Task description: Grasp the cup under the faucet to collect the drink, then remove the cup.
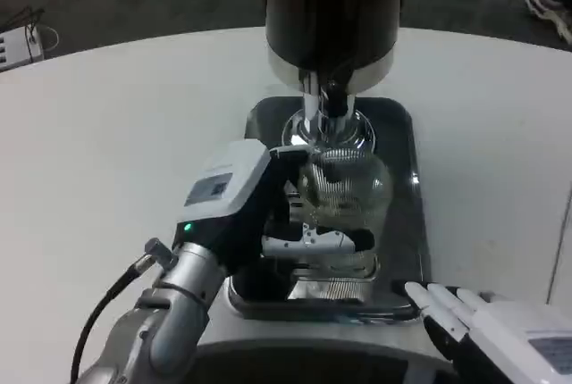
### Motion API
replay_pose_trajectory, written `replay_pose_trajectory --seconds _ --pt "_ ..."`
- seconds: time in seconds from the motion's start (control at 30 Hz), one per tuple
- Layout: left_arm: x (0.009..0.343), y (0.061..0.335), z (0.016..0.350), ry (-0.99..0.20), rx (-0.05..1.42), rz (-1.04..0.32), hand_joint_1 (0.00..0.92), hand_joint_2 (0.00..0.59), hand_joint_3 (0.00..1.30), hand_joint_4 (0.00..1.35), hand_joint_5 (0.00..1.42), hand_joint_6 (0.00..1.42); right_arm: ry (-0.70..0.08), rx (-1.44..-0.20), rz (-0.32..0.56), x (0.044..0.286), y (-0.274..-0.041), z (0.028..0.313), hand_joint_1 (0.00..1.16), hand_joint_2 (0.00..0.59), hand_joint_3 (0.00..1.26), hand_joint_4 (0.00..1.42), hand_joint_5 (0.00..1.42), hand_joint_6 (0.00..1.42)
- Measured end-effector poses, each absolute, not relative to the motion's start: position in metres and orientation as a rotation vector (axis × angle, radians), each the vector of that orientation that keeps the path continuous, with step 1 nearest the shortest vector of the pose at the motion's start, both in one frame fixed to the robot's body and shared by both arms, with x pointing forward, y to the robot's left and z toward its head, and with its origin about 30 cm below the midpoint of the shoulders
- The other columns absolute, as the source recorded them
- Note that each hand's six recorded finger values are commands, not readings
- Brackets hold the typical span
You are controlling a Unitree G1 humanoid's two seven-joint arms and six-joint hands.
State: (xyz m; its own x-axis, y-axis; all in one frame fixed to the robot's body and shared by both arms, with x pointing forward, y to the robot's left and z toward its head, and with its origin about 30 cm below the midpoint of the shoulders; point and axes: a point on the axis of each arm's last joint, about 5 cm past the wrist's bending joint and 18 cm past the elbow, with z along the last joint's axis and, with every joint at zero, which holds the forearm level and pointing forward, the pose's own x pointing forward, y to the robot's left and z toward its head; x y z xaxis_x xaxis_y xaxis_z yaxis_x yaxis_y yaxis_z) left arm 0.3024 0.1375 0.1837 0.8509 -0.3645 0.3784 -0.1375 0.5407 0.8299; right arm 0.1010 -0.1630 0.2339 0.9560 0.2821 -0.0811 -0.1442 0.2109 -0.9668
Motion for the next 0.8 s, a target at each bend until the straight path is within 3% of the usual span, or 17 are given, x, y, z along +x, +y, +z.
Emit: replay_pose_trajectory --seconds 0.23,0.47,0.63,0.8 --pt "0.297 0.149 0.182 -0.534 1.030 -0.109 0.254 0.038 0.52 0.38 0.70 0.42 -0.115 -1.319 0.297 0.101 -0.163 0.233 0.60 0.431 0.01 0.00 0.00 0.00" --pt "0.294 0.152 0.185 -0.532 1.027 -0.074 0.135 0.000 0.18 0.02 0.30 0.30 -0.117 -1.313 0.304 0.101 -0.163 0.233 0.60 0.432 0.02 0.00 0.00 0.00" --pt "0.293 0.154 0.187 -0.522 1.036 -0.072 0.116 0.008 0.07 0.00 0.12 0.24 -0.113 -1.304 0.303 0.100 -0.165 0.233 0.60 0.438 0.02 0.00 0.00 0.00" --pt "0.293 0.155 0.190 -0.507 1.050 -0.082 0.106 0.014 0.00 0.00 0.06 0.19 -0.106 -1.295 0.302 0.099 -0.166 0.232 0.61 0.440 0.02 0.00 0.00 0.00"
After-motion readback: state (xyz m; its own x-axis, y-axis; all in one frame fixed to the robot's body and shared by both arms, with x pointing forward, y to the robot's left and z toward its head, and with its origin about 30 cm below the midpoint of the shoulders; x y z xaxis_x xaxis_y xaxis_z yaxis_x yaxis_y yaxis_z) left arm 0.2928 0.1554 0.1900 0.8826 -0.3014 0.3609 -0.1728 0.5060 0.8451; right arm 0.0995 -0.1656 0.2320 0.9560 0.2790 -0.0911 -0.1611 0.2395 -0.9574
